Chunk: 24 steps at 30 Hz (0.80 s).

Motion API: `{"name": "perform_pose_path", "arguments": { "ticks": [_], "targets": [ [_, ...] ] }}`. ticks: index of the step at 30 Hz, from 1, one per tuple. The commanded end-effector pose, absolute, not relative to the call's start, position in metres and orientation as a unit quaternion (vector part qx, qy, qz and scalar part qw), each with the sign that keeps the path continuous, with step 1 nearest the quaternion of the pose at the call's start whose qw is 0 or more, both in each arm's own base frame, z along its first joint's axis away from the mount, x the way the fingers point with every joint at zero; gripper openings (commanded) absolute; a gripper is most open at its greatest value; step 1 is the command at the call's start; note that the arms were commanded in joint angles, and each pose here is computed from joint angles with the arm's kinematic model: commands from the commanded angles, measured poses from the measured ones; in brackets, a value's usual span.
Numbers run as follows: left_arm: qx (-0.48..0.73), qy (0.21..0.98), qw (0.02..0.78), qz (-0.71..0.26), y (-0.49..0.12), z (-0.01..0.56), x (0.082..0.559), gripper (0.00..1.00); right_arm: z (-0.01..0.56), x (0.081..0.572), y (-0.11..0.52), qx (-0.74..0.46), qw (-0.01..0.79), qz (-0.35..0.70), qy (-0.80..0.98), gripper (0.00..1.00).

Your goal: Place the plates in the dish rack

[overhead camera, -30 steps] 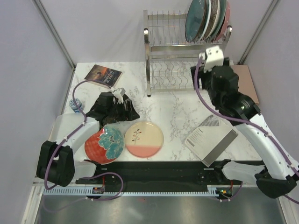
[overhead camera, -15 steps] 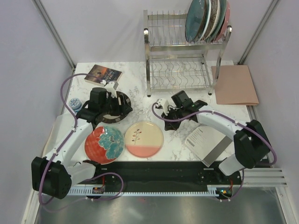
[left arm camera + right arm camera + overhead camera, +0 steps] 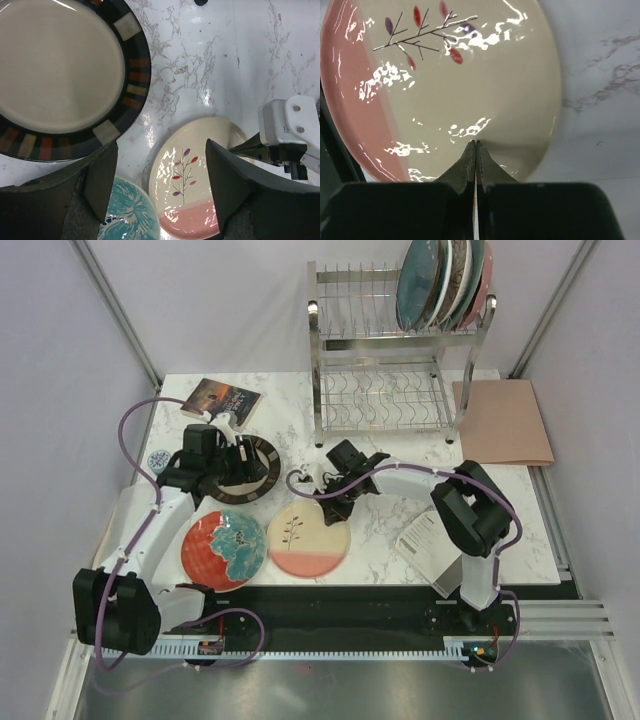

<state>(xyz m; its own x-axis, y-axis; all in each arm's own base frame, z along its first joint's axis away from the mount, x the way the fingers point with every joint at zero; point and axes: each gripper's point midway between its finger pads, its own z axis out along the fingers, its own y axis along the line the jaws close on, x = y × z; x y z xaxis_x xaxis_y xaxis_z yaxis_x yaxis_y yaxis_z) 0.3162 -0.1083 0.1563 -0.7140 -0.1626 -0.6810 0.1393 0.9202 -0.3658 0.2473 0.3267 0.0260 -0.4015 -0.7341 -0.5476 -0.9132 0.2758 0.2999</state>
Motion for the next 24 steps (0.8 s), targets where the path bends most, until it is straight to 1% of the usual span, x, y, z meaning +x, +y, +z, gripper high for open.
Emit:
{"name": "perform_pose_path", "arguments": {
  "ticks": [1, 7, 9, 10, 14, 16, 17, 18, 19, 21, 24],
  "targets": [
    [-0.009, 0.9, 0.38, -0.211, -0.113, 0.161, 0.323, 0.79, 0.019, 0.279, 0.302, -0.499, 0.179, 0.233, 0.815, 0.0],
    [0.012, 0.903, 0.331, -0.273, -0.137, 0.136, 0.312, 0.81, 0.002, 0.306, 0.219, -0.428, 0.168, 0.162, 0.873, 0.0],
    [0.007, 0.908, 0.304, -0.29, -0.143, 0.119, 0.305, 0.81, -0.002, 0.31, 0.202, -0.418, 0.166, 0.148, 0.881, 0.0],
    [0.011, 0.905, 0.306, -0.295, -0.146, 0.117, 0.306, 0.81, -0.003, 0.314, 0.191, -0.407, 0.166, 0.139, 0.888, 0.0],
    [0.026, 0.903, 0.288, -0.317, -0.16, 0.099, 0.305, 0.81, 0.002, 0.317, 0.186, -0.405, 0.175, 0.144, 0.886, 0.0],
    [0.042, 0.902, 0.275, -0.33, -0.172, 0.091, 0.303, 0.8, 0.024, 0.317, 0.201, -0.394, 0.192, 0.18, 0.88, 0.15],
    [0.056, 0.895, 0.277, -0.346, -0.18, 0.096, 0.305, 0.8, 0.036, 0.318, 0.206, -0.386, 0.202, 0.194, 0.879, 0.24],
    [0.067, 0.894, 0.268, -0.353, -0.189, 0.094, 0.302, 0.79, 0.058, 0.318, 0.21, -0.379, 0.219, 0.205, 0.875, 0.41],
    [0.073, 0.893, 0.263, -0.359, -0.194, 0.093, 0.302, 0.77, 0.075, 0.321, 0.214, -0.359, 0.234, 0.219, 0.877, 0.48],
    [0.084, 0.888, 0.254, -0.373, -0.206, 0.089, 0.302, 0.76, 0.106, 0.313, 0.218, -0.346, 0.247, 0.265, 0.866, 0.62],
    [0.077, 0.891, 0.233, -0.382, -0.215, 0.076, 0.302, 0.72, 0.117, 0.302, 0.203, -0.284, 0.239, 0.308, 0.876, 0.68]
  ]
}}
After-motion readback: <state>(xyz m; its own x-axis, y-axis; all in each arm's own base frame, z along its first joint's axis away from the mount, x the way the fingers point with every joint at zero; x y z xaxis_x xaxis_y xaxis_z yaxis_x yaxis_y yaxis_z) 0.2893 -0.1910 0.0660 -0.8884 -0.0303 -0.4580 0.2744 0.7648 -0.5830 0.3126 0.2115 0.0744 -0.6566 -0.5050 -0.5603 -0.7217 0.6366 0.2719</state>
